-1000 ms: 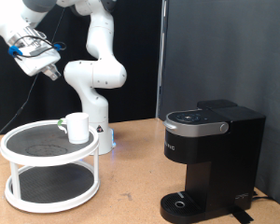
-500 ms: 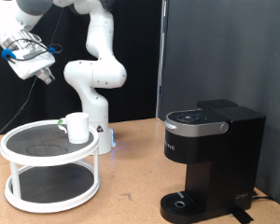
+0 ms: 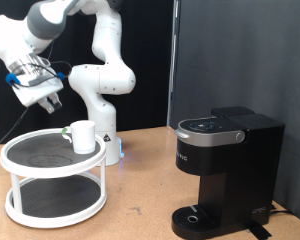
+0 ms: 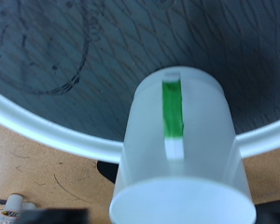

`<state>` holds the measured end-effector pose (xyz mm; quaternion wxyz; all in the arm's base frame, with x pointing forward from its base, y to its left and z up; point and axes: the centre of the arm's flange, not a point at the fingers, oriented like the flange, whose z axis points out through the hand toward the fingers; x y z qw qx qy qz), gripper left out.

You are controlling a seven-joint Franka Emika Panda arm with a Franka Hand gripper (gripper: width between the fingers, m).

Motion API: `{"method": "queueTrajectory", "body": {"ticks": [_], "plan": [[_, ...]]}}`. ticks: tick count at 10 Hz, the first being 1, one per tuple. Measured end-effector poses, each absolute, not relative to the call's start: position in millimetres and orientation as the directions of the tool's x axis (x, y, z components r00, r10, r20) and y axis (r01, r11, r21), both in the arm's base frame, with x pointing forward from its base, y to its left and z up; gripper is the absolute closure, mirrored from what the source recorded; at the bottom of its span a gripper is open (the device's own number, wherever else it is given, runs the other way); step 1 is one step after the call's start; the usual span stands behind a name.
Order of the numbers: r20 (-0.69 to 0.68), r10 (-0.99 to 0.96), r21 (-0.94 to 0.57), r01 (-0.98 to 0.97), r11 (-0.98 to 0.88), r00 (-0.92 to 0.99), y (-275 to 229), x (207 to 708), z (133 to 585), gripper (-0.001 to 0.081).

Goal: Make a cup of coffee with the keurig machine

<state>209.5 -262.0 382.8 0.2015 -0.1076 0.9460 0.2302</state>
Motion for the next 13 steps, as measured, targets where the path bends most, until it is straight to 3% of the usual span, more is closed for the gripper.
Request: {"method": "queueTrajectory", "body": {"ticks": [1,2,4,6,11,12,13], "plan": [[-0.428,-0.118,0.389,-0.3,0.871,-0.896,-258,211,371,0.0409],[-0.428,-0.128,0.386,-0.309,0.869,-0.895,-254,213,361,0.0409],[-0.431,-0.139,0.383,-0.32,0.866,-0.891,-247,217,344,0.0123],[-0.43,-0.143,0.383,-0.323,0.865,-0.892,-243,222,334,0.0081],[-0.425,-0.144,0.391,-0.325,0.861,-0.894,-239,230,322,0.0072],[-0.425,-0.147,0.392,-0.328,0.859,-0.893,-239,231,322,0.0199],[-0.427,-0.149,0.391,-0.331,0.859,-0.892,-238,231,322,0.0199]]}}
